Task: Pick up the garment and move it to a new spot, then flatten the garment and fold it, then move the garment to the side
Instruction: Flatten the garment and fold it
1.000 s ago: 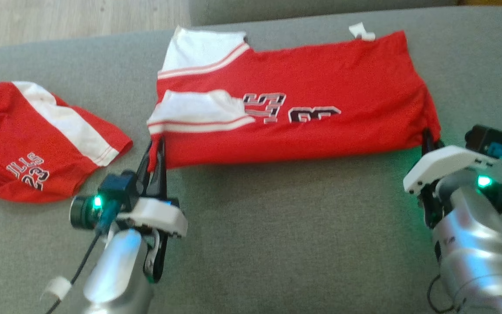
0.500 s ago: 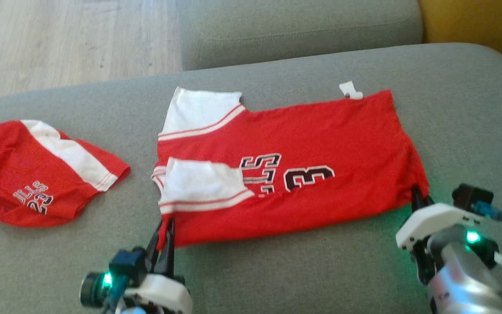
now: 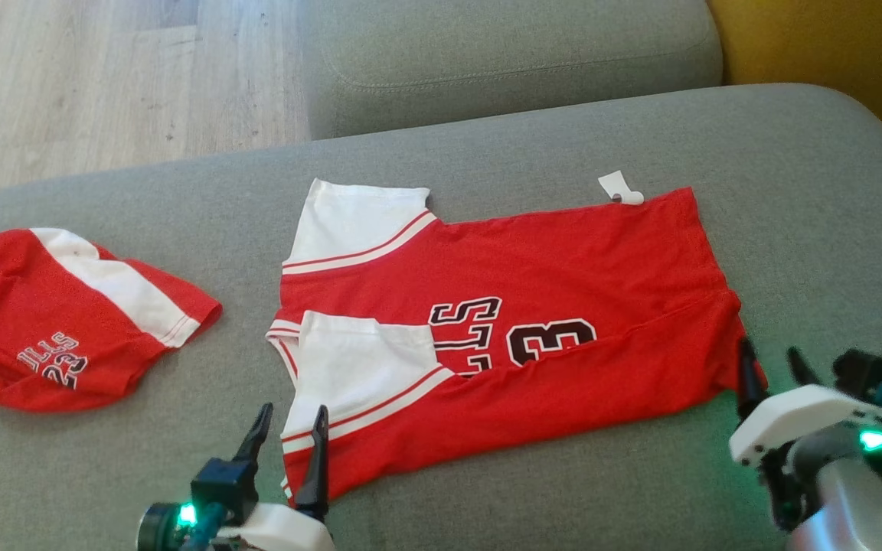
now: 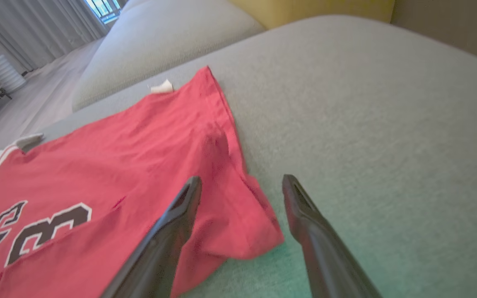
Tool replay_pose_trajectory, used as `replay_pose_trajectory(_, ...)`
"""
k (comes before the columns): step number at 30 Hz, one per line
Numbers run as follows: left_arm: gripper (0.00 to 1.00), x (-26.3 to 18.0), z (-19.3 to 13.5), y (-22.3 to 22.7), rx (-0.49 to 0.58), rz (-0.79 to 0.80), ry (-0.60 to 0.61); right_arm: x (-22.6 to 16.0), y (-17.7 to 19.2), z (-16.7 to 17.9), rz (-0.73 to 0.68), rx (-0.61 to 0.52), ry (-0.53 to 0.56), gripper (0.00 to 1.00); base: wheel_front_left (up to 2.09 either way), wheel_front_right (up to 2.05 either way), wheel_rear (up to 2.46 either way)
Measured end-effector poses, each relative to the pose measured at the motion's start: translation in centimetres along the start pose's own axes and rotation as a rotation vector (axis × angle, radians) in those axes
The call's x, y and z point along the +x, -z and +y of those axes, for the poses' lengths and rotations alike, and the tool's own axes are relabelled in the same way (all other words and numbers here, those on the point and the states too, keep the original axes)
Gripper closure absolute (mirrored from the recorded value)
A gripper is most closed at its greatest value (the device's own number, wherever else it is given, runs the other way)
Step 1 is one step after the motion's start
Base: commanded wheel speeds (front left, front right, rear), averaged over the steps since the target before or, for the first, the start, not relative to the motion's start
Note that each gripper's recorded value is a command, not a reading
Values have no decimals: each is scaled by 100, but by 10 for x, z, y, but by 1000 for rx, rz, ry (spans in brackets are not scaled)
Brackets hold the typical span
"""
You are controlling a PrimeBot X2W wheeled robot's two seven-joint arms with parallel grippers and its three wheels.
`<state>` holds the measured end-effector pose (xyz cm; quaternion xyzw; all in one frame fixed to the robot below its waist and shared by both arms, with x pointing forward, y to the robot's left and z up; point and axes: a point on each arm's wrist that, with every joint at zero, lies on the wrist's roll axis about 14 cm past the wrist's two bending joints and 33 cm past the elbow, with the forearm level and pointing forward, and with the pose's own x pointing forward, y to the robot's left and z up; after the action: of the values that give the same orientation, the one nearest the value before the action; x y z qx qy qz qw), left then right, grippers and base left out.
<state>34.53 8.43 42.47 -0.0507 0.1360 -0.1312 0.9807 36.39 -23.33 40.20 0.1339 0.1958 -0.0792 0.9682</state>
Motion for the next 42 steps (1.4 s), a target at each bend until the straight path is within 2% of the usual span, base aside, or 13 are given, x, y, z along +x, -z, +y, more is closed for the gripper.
replay_pose_trajectory(7, 0, 11, 7, -31, 10, -103, -13, -4, -61, 0, -180, -75, 1, 0, 0, 0, 0)
replay_pose_trajectory(14, 0, 52, 13, -119, 71, -306, 46, -1, -112, 9, -303, -166, -1, 0, 0, 0, 0)
replay_pose_trajectory(18, 0, 77, 11, -152, 117, -324, 115, 8, -130, 18, -335, -191, -15, 0, 0, 0, 0)
replay_pose_trajectory(21, 0, 110, 13, -169, 189, -258, 179, 22, -149, 30, -367, -221, -31, 0, 0, 0, 0)
replay_pose_trajectory(22, 0, 135, 19, -172, 199, -179, 194, 32, -157, 37, -381, -235, -43, 0, 0, 0, 0)
replay_pose_trajectory(24, 0, 158, 22, -168, 161, -86, 209, 42, -159, 42, -381, -246, -53, 0, 0, 0, 0)
replay_pose_trajectory(27, 0, 187, 31, -143, 249, 78, 216, 56, -157, 46, -368, -263, -65, 0, 0, 0, 0)
replay_pose_trajectory(34, 0, 229, 61, -62, 271, 425, 199, 81, -143, 42, -331, -283, -62, 0, 0, 0, 0)
replay_pose_trajectory(42, 0, 258, 64, -14, 213, 563, 201, 91, -129, 16, -290, -286, -5, 0, 0, 0, 0)
